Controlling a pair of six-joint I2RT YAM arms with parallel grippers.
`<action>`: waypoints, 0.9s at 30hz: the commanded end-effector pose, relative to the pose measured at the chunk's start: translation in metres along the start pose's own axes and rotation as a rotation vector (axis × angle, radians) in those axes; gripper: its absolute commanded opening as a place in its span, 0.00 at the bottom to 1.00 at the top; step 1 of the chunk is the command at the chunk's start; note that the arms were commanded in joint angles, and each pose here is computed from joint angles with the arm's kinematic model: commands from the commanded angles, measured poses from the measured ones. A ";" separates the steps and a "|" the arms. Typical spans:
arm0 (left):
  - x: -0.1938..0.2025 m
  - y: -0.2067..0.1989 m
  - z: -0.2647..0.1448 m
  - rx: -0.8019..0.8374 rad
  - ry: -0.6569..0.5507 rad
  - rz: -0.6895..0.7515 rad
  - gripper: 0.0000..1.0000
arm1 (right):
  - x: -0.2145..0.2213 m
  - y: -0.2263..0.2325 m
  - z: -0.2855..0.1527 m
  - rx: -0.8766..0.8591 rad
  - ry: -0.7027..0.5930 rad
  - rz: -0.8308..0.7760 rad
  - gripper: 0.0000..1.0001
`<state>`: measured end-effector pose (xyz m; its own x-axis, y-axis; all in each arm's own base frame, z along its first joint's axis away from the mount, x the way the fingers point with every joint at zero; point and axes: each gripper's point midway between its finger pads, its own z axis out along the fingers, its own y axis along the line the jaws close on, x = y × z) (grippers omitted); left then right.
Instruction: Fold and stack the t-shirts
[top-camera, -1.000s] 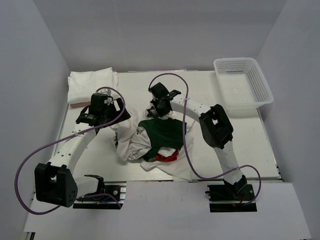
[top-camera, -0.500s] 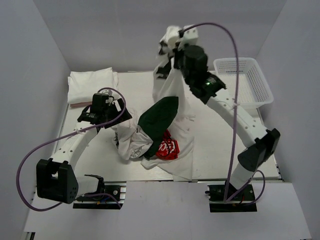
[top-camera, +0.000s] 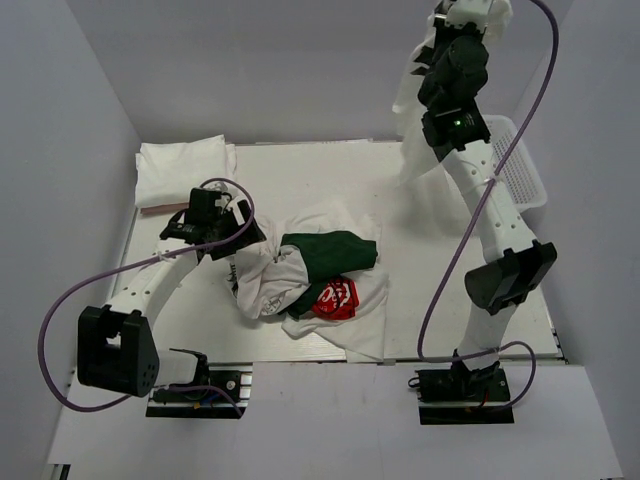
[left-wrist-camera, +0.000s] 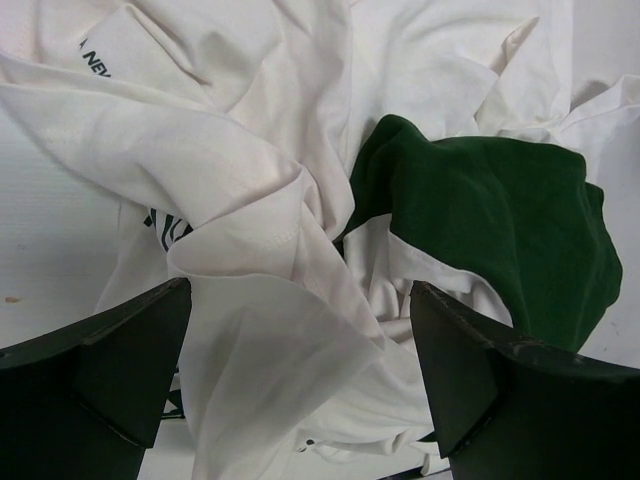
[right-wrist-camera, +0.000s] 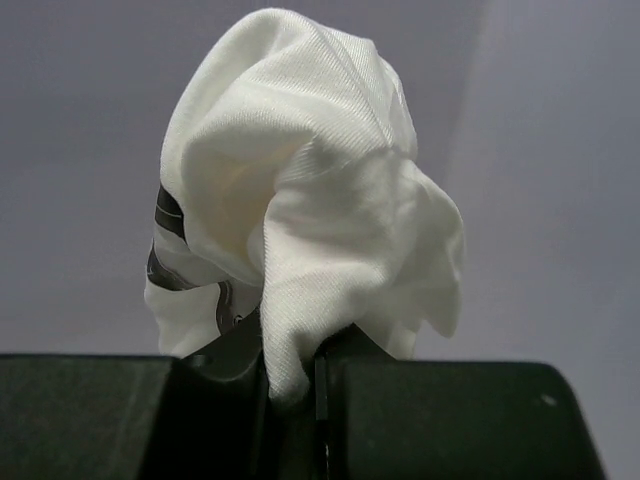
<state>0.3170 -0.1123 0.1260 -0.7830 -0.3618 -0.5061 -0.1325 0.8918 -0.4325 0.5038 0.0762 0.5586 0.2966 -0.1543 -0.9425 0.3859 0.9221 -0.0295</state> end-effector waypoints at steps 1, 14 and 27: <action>-0.002 -0.002 -0.002 -0.006 -0.002 0.009 1.00 | -0.037 -0.065 0.021 0.191 -0.139 0.020 0.00; -0.009 -0.005 0.002 -0.009 0.004 0.008 1.00 | 0.196 -0.135 0.066 0.319 0.236 -0.279 0.00; -0.031 -0.009 -0.016 -0.027 -0.074 0.025 1.00 | 0.277 -0.020 -0.035 -0.375 0.773 -0.013 0.90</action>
<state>0.3301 -0.1082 0.1333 -0.7767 -0.3616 -0.5157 -0.1527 0.9025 -0.4027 0.5712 -0.0439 0.2392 -0.4670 -0.0674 -0.8817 0.3270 0.9133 -0.2430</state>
